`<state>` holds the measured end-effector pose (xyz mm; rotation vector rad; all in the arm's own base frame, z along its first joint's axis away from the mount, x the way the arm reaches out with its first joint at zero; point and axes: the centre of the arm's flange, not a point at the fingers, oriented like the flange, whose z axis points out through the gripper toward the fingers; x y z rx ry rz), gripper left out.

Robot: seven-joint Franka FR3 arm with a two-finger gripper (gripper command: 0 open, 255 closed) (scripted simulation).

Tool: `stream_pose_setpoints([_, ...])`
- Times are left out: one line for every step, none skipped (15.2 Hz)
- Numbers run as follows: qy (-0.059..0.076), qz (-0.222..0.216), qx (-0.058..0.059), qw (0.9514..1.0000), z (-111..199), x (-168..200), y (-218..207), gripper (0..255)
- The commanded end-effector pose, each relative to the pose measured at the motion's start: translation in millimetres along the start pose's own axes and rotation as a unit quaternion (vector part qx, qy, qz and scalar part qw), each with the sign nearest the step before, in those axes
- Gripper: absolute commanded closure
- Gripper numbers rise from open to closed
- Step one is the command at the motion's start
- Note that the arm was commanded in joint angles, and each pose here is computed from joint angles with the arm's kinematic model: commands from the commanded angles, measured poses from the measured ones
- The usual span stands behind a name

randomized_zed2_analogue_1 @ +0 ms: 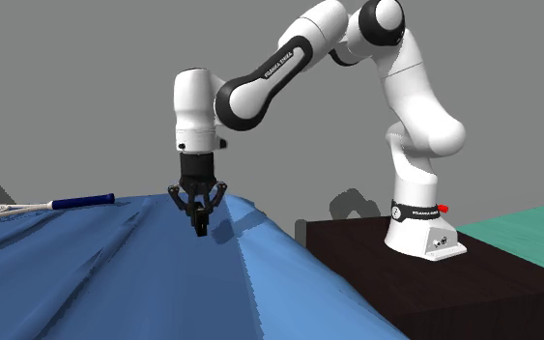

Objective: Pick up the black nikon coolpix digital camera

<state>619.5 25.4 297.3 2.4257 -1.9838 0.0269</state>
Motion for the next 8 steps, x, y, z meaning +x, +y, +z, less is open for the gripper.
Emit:
stream_pose_setpoints([0.0,0.0,0.0,1.0,-10.1,0.3,-0.5,255])
stream_pose_setpoints([0.0,0.0,0.0,1.0,-15.3,0.4,-0.6,255])
stream_pose_setpoints([0.0,0.0,0.0,1.0,-20.6,0.5,-0.6,255])
stream_pose_setpoints([0.0,0.0,0.0,1.0,-25.9,0.6,-0.6,255])
stream_pose_setpoints([0.0,0.0,0.0,1.0,-31.2,0.7,-0.6,255])
stream_pose_setpoints([0.0,0.0,0.0,1.0,-36.5,0.8,-0.7,255])
stream_pose_setpoints([0.0,0.0,0.0,1.0,-37.3,0.8,-0.6,255])
stream_pose_setpoints([0.0,0.0,0.0,1.0,-37.3,0.8,-0.7,255])
